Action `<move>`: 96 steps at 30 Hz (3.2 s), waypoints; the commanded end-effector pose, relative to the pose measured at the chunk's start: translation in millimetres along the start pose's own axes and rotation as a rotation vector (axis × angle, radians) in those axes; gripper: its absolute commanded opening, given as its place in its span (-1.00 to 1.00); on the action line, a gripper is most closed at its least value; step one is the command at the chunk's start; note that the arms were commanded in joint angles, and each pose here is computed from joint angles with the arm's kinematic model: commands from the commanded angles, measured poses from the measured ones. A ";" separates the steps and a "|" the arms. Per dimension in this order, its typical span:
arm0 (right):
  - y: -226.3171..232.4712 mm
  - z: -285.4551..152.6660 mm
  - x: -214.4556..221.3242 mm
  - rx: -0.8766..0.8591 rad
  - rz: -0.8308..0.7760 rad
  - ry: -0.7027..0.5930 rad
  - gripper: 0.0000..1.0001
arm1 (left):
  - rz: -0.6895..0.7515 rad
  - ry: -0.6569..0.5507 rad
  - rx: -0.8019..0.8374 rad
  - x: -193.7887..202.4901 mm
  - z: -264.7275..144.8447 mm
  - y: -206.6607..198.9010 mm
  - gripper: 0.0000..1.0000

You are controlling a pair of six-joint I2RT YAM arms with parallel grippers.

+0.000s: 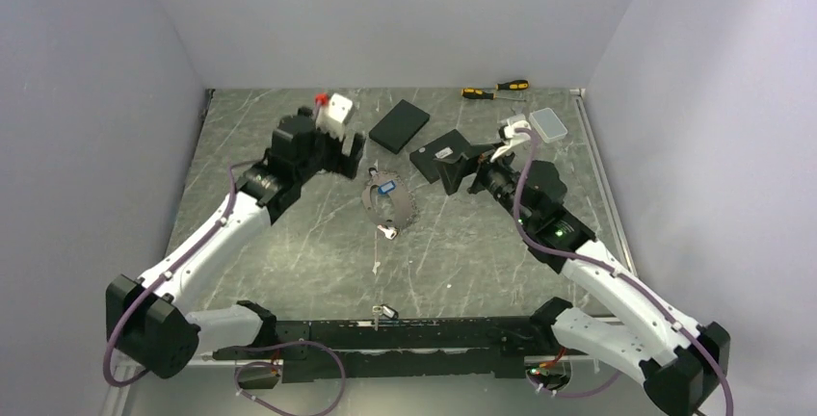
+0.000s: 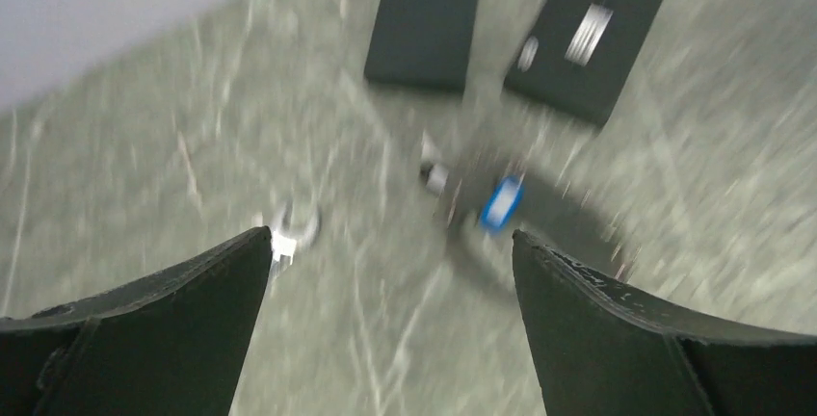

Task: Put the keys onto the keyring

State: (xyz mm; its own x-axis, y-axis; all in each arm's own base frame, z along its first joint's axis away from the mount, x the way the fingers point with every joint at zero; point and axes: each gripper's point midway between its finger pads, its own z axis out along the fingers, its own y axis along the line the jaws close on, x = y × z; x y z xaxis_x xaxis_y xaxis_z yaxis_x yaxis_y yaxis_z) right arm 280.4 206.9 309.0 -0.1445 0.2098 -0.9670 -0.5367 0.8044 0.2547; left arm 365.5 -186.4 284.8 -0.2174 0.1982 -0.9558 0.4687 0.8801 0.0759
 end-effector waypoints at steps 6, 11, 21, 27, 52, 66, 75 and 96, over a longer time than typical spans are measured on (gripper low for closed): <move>11.7 47.4 26.2 -0.033 0.017 0.139 1.00 | 0.008 0.139 -0.176 65.1 -30.5 31.8 0.99; 32.5 51.0 54.2 -0.185 -0.063 0.184 1.00 | 0.008 0.096 -0.238 55.2 -41.7 42.6 0.99; 40.0 55.0 133.0 -0.256 -0.213 0.491 1.00 | 0.024 0.014 -0.369 36.5 -65.8 66.0 0.99; 54.0 44.1 185.0 -0.309 -0.238 0.633 0.99 | 0.040 -0.025 -0.394 29.8 -75.2 70.8 0.97; -7.9 66.8 247.4 -0.014 -0.252 0.840 0.05 | 0.089 0.003 -0.289 35.2 -66.3 55.2 0.75; -2.5 61.8 272.1 -0.062 -0.177 0.913 -0.45 | 0.104 0.009 -0.282 37.1 -65.0 54.4 0.74; -14.0 66.8 279.0 -0.014 -0.150 0.900 -0.44 | 0.104 0.016 -0.271 39.4 -62.5 52.5 0.74; -11.5 73.6 289.9 -0.019 -0.045 0.865 -0.37 | 0.114 0.026 -0.255 41.8 -59.6 50.3 0.73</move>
State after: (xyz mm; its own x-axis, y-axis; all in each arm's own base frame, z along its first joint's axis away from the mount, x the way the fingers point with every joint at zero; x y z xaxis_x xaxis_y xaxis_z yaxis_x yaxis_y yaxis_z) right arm 299.8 288.6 20.4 -0.6986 -0.3948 -0.5967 -0.5901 0.7896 0.1684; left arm 327.2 -104.3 257.6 -0.2348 0.3042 -0.9232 0.2468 0.9373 0.2460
